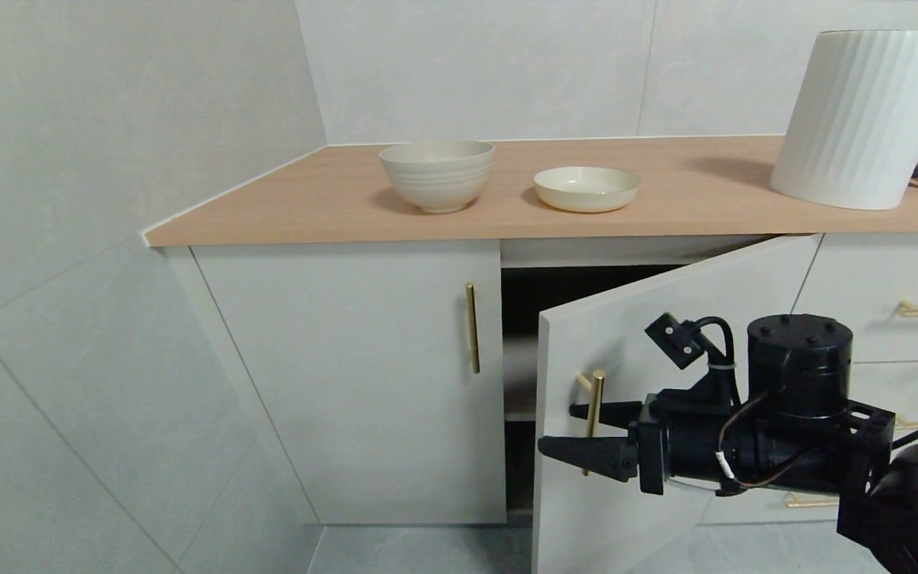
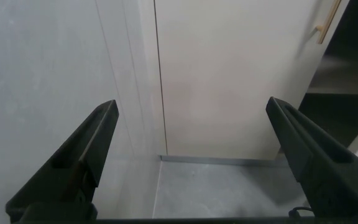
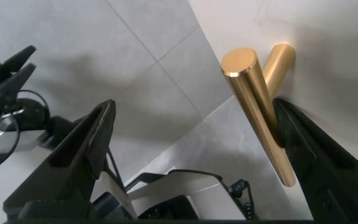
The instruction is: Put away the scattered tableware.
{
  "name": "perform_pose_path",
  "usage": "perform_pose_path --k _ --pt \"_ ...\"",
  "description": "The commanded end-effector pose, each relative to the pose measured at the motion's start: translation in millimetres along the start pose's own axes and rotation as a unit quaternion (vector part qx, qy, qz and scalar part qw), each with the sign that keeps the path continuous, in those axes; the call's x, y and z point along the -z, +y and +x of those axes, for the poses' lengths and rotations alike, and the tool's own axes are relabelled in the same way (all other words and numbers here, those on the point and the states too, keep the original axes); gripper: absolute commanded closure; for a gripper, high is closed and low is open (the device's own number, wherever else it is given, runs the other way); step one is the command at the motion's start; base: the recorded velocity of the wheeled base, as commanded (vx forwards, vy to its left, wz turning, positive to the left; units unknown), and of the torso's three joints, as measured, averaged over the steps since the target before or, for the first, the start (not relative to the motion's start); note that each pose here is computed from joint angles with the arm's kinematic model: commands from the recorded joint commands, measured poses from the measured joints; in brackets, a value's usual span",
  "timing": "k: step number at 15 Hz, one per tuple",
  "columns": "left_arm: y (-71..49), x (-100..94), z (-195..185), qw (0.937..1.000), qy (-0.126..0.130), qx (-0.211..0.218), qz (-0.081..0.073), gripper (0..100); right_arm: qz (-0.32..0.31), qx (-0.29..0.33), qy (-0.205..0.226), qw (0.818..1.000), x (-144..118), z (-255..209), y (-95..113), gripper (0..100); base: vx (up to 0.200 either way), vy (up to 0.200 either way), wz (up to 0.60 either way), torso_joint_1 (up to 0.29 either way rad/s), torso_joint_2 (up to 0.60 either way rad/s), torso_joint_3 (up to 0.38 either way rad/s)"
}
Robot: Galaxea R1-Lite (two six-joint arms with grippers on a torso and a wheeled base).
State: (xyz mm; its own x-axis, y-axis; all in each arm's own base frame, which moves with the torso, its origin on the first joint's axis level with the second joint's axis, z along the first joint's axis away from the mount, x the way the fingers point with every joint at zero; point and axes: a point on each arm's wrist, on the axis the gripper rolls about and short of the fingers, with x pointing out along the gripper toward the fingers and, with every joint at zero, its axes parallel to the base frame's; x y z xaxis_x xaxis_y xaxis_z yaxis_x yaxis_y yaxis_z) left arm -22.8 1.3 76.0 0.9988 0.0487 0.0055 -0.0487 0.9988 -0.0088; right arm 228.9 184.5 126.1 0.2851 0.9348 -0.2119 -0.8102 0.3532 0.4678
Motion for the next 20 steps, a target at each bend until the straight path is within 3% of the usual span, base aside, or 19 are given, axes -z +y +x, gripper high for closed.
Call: perform_pose_path --k 1,5,7,8,9,10,11,14,16,18,20 --pt "0.0 -0.1 0 1.0000 0.000 0.000 0.001 0 -0.001 -0.011 0.003 1.000 9 -8 7 0 0.000 0.000 0.00 0.000 0.00 0.000" --pt "0.0 -0.4 0 1.0000 -0.002 -0.001 0.006 0 -0.004 -0.013 -0.001 1.000 15 -13 9 0 0.000 0.000 0.00 0.000 0.00 0.000" --pt "0.1 -22.9 -6 0.9983 -0.058 0.002 0.003 0 -0.007 -0.014 -0.007 1.000 14 -18 13 0 0.000 0.000 0.00 0.000 0.00 0.000" --pt "-0.6 -50.7 -17 0.9961 -0.083 0.028 0.003 0 -0.007 -0.014 -0.006 1.000 15 -22 15 0 0.000 0.000 0.00 0.000 0.00 0.000" --pt "-0.8 -57.3 -20 0.9958 -0.083 0.039 0.004 0 -0.007 -0.014 -0.006 1.000 15 -22 15 0 0.000 0.000 0.00 0.000 0.00 0.000" --pt "-1.7 -83.4 -32 0.9937 -0.066 0.090 0.007 0 -0.009 -0.015 -0.007 1.000 15 -23 16 0 0.000 0.000 0.00 0.000 0.00 0.000" --pt "-2.9 -113.9 -35 0.9892 -0.020 0.145 0.007 0 -0.012 -0.016 -0.012 1.000 13 -25 18 0 0.000 0.000 0.00 0.000 0.00 0.000" --pt "-8.4 -171.0 8 0.9841 0.038 0.174 0.001 0 -0.013 -0.018 -0.013 1.000 13 -27 20 0 0.000 0.000 0.00 0.000 0.00 0.000" --pt "-13.4 -196.2 58 0.9798 0.087 0.180 -0.005 0 -0.012 -0.017 -0.012 1.000 14 -28 20 0 0.000 0.000 0.00 0.000 0.00 0.000" --pt "-18.4 -200.4 98 0.9681 0.131 0.213 -0.016 0 -0.012 -0.017 -0.010 1.000 15 -27 20 0 0.000 0.000 0.00 0.000 0.00 0.000" --pt "-24.3 -190.3 133 0.9445 0.183 0.270 -0.036 0 -0.012 -0.018 -0.011 1.000 15 -28 20 0 0.000 0.000 0.00 0.000 0.00 0.000"
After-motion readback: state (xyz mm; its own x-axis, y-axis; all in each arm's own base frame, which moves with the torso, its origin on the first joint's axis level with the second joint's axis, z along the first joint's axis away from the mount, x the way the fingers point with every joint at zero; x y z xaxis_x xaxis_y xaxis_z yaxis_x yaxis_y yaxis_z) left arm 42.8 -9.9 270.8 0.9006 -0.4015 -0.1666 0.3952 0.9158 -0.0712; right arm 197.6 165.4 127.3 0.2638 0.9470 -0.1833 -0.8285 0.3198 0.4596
